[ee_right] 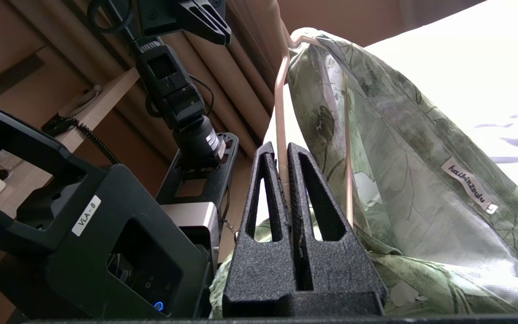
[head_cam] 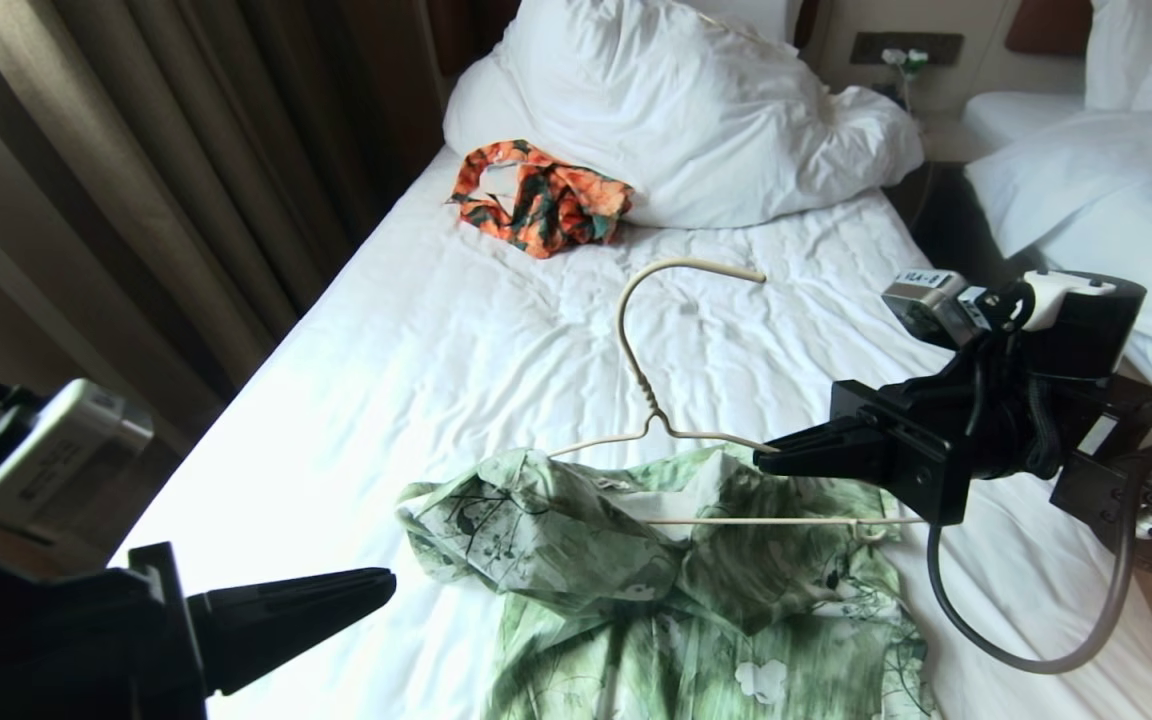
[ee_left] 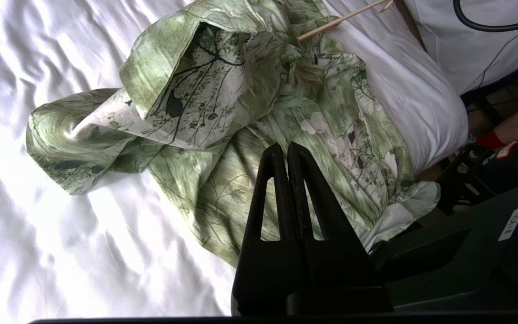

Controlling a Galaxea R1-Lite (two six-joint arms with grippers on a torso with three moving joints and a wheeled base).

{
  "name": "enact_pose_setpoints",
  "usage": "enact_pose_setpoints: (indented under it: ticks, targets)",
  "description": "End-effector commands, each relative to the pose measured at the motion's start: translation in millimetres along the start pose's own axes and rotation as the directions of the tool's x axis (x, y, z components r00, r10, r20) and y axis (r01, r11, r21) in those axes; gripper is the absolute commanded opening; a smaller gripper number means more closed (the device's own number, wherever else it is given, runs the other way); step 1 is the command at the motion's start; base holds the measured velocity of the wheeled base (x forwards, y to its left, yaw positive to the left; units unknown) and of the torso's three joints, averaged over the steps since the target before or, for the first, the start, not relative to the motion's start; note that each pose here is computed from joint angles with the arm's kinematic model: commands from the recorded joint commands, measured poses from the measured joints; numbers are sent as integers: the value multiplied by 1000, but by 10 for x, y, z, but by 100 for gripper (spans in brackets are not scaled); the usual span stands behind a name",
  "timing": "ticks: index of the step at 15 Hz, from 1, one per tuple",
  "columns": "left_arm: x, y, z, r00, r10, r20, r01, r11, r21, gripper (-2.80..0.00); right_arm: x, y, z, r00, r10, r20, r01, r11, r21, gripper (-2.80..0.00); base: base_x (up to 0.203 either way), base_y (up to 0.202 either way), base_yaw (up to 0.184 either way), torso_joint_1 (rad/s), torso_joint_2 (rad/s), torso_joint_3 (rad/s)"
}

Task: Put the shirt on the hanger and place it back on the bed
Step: Hook the other side of the shirt onto the hanger

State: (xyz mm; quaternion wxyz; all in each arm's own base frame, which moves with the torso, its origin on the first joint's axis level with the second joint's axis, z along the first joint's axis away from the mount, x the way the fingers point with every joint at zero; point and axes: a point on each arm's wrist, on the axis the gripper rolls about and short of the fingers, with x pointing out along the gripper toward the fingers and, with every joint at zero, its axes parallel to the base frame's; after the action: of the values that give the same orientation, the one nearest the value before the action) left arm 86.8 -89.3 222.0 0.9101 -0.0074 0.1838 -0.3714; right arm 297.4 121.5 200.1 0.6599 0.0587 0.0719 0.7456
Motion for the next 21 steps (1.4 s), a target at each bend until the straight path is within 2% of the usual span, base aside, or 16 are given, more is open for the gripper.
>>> enact_pose_setpoints:
  ticks: [1, 3, 5, 7, 8, 10, 12, 15, 21]
  targets:
    - [240, 12, -24, 998, 10, -56, -8, 999, 32, 0, 24, 11, 17, 1000, 16, -1, -16, 1000, -9, -280, 0, 0, 0, 0, 0, 0]
    - [435, 64, -10, 999, 33, -25, -30, 992, 124, 0, 43, 31, 42, 1000, 23, 0, -23, 1000, -12, -280, 0, 0, 0, 0, 0, 0]
    - [576, 201, -20, 996, 86, -35, -78, 978, 193, 0, 43, 51, 82, 1000, 24, 3, -24, 1000, 2, -280, 0, 0, 0, 0, 0, 0]
    - [601, 335, 22, 998, 68, -8, -63, 961, 271, 0, 38, 60, 94, 1000, 23, 4, -23, 1000, -1, -280, 0, 0, 0, 0, 0, 0]
    - [552, 351, 54, 997, 70, 21, -73, 954, 289, 0, 36, 61, 96, 1000, 23, 4, -23, 1000, -2, -280, 0, 0, 0, 0, 0, 0]
    - [509, 359, 94, 996, 71, 48, -82, 950, 302, 0, 30, 67, 104, 1000, 21, 5, -21, 1000, -5, -280, 0, 0, 0, 0, 0, 0]
    - [567, 364, 137, 997, 67, 47, -78, 949, 304, 0, 28, 79, 113, 1000, 21, 5, -21, 1000, -8, -280, 0, 0, 0, 0, 0, 0]
    - [694, 349, 194, 995, 43, 85, -68, 946, 316, 0, 28, 79, 120, 1000, 22, 6, -22, 1000, -9, -280, 0, 0, 0, 0, 0, 0]
    - [997, 256, 124, 999, -23, 45, 7, 944, 331, 0, 25, 76, 149, 1000, 20, 8, -20, 1000, -17, -280, 0, 0, 0, 0, 0, 0]
